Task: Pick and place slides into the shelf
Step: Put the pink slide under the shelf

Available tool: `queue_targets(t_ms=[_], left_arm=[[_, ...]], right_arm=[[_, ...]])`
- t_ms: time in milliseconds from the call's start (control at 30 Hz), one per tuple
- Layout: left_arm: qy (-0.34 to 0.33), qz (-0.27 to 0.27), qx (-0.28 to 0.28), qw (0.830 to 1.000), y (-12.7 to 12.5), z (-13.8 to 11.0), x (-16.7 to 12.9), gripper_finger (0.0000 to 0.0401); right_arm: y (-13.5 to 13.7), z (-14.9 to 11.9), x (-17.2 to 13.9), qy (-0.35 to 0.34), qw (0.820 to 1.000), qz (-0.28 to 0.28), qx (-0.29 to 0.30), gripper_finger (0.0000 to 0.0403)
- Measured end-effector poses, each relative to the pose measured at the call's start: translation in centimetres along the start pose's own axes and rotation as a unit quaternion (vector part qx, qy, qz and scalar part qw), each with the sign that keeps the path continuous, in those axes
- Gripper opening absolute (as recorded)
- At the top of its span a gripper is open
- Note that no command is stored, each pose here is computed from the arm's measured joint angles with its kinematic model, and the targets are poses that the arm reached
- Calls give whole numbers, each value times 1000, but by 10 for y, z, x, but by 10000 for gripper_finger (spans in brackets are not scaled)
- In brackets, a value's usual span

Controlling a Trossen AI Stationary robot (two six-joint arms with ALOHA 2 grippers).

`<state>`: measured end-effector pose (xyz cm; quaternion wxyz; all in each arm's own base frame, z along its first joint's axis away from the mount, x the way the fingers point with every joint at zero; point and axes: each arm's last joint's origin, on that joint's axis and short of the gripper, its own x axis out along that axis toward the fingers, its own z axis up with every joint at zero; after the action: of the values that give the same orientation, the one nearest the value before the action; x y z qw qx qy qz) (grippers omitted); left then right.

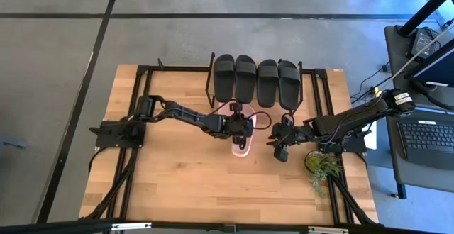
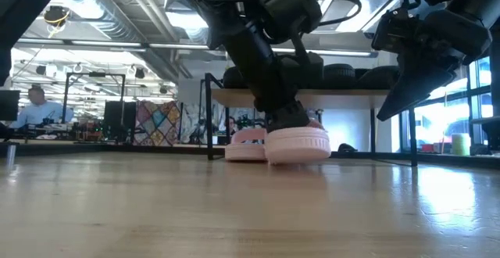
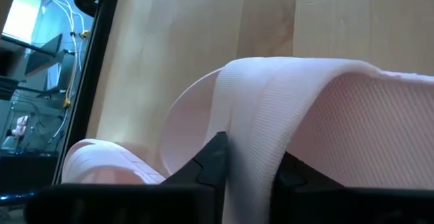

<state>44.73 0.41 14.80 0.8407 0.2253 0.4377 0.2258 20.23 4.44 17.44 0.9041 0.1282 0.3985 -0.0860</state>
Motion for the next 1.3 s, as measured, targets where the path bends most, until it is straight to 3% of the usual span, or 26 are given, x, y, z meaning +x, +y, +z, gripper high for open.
queue_targets(t_ms=[300, 467, 633, 1000, 1067, 1133, 1300], left_arm=[[0, -6, -17, 1000, 0, 0, 0, 74], [-9, -64, -28, 997, -3, 1, -1, 128], [-10, -72, -26, 997, -2, 1, -4, 187], [15, -101, -8, 995, 19, 6, -62, 207], [12, -136, -14, 991, 21, 6, -73, 208], [3, -205, -14, 979, 20, 3, -84, 208], [-20, -414, 13, 910, -1, -10, -101, 208]], right_arm=[[0, 0, 0, 0, 1000, 0, -1, 120], [0, 0, 0, 0, 1000, -1, -1, 120], [0, 0, 0, 0, 1000, -1, -1, 120], [0, 0, 0, -1, 1000, 0, 1, 120], [0, 0, 0, -1, 1000, 0, 1, 120], [0, 0, 0, -1, 1000, 0, 1, 120], [0, 0, 0, -1, 1000, 0, 0, 120]])
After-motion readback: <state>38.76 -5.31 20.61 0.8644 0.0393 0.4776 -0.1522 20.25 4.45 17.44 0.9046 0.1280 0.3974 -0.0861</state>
